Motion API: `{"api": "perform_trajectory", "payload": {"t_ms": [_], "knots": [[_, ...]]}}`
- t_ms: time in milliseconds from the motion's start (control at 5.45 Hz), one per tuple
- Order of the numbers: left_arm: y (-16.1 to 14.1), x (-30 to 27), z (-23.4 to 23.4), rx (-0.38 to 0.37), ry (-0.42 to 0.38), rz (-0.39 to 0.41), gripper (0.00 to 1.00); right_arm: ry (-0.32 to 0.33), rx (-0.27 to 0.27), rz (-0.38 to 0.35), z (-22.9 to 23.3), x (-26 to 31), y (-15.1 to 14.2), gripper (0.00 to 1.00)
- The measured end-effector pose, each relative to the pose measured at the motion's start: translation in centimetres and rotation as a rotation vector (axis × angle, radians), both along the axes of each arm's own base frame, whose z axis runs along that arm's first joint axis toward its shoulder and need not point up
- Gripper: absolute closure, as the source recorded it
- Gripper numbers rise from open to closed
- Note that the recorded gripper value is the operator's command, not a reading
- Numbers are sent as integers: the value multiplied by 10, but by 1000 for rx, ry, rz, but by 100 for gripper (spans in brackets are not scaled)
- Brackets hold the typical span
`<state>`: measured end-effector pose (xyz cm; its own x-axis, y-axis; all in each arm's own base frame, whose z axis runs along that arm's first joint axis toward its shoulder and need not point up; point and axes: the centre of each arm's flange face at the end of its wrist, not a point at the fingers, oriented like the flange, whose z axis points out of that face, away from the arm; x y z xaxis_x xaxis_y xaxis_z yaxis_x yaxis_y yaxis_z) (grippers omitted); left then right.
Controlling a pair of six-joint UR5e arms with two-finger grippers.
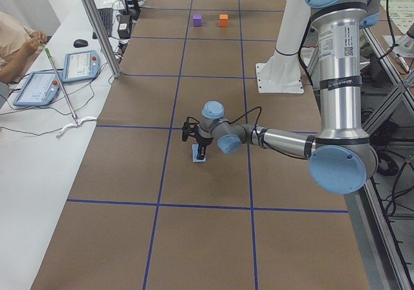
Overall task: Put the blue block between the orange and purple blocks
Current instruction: 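Carry the light-blue cube with the left gripper to the table centre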
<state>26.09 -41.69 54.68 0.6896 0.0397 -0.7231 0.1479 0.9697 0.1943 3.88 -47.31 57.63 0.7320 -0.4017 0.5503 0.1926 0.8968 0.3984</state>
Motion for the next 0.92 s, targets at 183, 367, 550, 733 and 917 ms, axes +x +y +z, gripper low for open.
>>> {"api": "perform_trajectory", "payload": {"t_ms": [183,367,550,733,917], "knots": [[-8,7,-40,60,52,2,100,-1,1,0,-1,0,0,0],[-25,24,-85,104,99,1,100,-2,1,0,-1,0,0,0],[-49,58,-147,107,120,7,100,-2,1,-1,-1,0,0,0],[-63,108,-216,73,104,40,100,-2,0,-1,0,0,1,0],[-62,163,-280,42,80,90,100,-3,-1,-1,0,0,1,0]]}}
